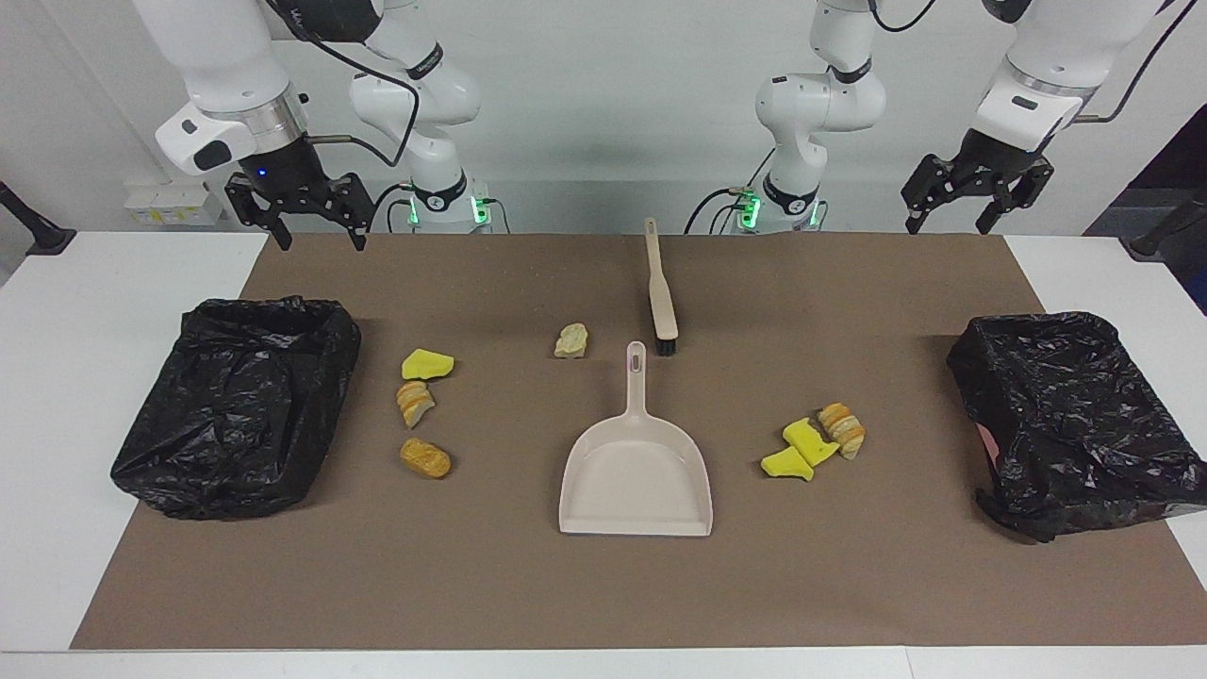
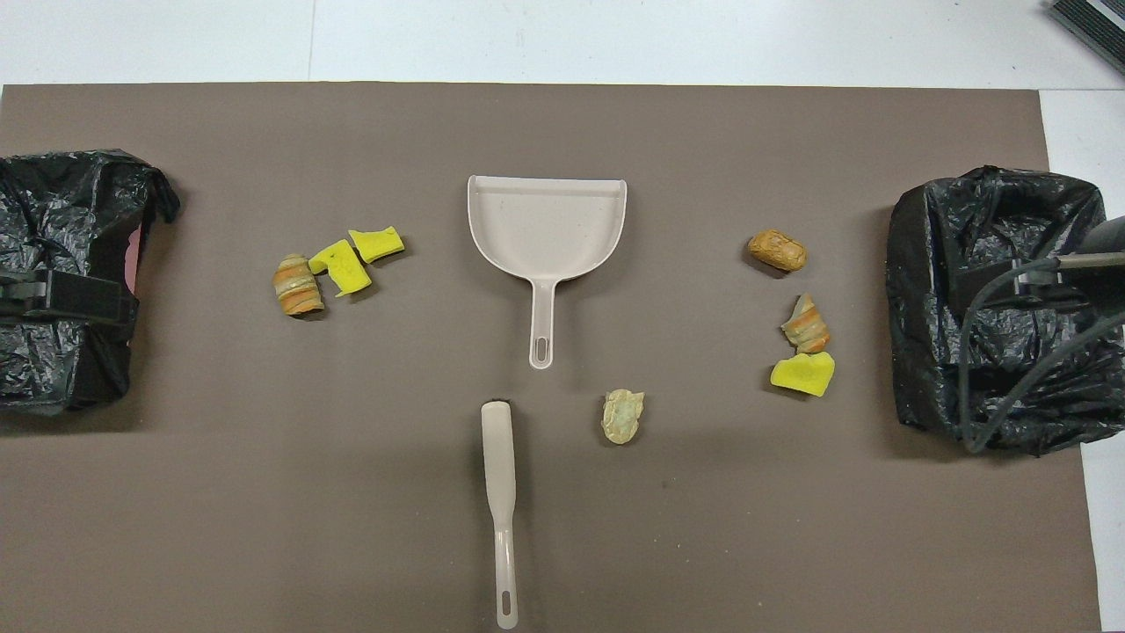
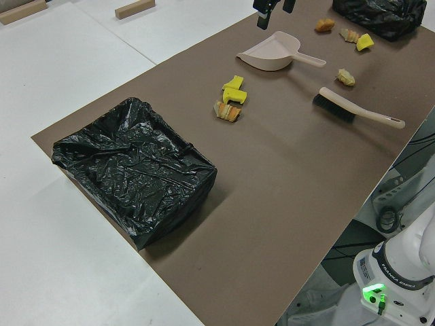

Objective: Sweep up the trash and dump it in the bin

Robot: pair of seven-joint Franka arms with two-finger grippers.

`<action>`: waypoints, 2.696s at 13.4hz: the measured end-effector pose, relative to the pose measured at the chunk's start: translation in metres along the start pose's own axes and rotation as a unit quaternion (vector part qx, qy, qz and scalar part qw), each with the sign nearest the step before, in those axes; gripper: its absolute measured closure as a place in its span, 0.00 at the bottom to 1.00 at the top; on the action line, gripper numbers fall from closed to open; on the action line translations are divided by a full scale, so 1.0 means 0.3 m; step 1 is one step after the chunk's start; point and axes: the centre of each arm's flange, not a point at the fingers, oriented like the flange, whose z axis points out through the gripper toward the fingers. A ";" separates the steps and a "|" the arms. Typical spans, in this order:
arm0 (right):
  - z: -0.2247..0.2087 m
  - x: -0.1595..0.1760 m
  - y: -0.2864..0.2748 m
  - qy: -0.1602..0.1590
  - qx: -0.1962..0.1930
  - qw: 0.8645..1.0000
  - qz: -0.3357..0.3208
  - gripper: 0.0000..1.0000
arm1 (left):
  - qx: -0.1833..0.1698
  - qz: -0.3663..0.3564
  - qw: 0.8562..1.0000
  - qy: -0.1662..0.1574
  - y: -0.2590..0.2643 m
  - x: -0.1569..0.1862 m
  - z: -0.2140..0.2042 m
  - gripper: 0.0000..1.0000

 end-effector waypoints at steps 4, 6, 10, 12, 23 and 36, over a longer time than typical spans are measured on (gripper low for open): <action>0.007 0.000 0.008 -0.003 0.000 1.000 0.002 0.00 | 0.000 0.000 1.000 0.000 0.000 0.000 0.000 0.00; 0.010 -0.001 0.007 -0.004 0.000 1.000 0.002 0.00 | 0.000 0.000 1.000 0.000 0.000 0.000 0.000 0.00; 0.022 -0.010 -0.007 -0.009 0.000 1.000 -0.002 0.00 | 0.000 0.000 1.000 0.000 0.000 0.000 0.000 0.00; 0.020 -0.019 -0.008 -0.013 0.000 1.000 -0.002 0.00 | 0.000 0.000 1.000 0.000 0.000 0.000 0.000 0.00; 0.043 -0.059 -0.009 -0.026 -0.001 1.000 -0.005 0.00 | 0.000 0.000 1.000 0.000 0.000 0.000 0.000 0.00; 0.171 0.008 -0.216 -0.065 -0.005 0.996 -0.062 0.00 | 0.000 0.004 1.000 -0.004 0.016 -0.002 0.010 0.00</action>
